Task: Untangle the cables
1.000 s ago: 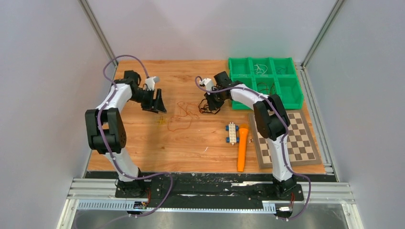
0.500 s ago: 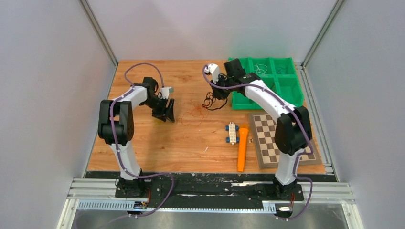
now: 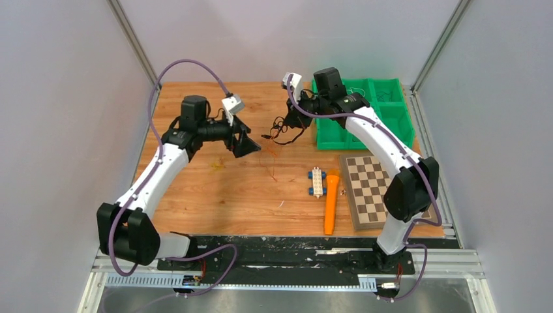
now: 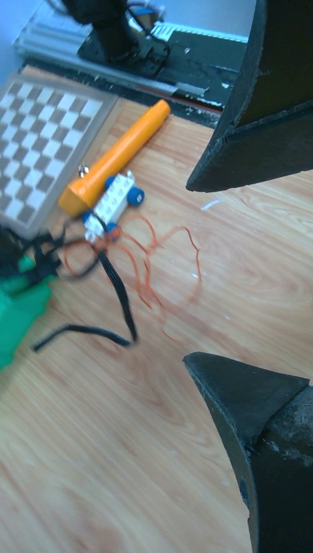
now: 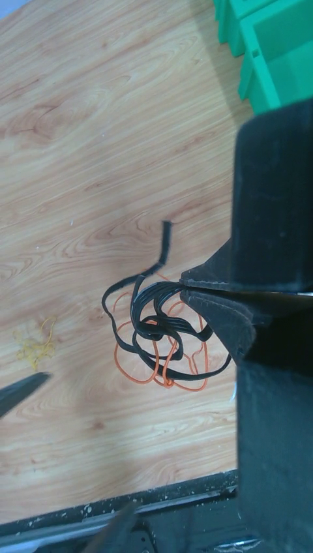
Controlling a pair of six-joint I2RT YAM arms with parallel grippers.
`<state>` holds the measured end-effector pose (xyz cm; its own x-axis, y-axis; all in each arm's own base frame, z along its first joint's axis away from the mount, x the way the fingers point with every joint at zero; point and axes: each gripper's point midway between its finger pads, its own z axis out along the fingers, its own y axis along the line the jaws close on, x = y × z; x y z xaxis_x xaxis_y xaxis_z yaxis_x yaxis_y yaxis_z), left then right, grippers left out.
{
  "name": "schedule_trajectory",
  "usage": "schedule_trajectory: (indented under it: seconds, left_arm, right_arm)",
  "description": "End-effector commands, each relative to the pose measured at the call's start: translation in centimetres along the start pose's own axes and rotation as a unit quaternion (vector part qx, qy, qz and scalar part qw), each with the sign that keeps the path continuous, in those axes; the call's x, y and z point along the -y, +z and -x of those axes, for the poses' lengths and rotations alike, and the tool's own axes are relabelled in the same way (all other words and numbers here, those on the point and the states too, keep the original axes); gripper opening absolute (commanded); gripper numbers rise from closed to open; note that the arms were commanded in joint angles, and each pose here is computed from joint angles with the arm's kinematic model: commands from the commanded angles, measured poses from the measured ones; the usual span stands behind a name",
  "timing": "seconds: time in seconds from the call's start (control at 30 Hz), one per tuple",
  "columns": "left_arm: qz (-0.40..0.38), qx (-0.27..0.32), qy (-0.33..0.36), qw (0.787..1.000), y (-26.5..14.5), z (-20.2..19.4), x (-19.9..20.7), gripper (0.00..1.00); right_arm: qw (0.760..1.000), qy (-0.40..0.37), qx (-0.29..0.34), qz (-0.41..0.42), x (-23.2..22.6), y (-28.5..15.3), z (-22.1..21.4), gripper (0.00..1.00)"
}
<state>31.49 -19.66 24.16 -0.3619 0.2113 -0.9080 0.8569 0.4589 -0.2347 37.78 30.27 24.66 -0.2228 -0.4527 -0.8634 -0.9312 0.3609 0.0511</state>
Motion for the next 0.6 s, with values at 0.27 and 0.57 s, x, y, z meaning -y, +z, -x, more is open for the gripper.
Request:
schedule_trajectory:
  seconds: [0.27,0.57]
  left_arm:
    - [-0.026,-0.046,0.062,0.997,6.0,-0.3,3.1,0.59]
    - [0.010,-0.049,-0.001,0.999,3.1,-2.5,2.5,0.00]
  right_arm:
    - [0.997,0.001,0.070,0.016,-2.5,-3.5,6.0,0.00]
    - [0.994,0.068,0.075,-0.049,3.8,-7.5,4.3,0.00]
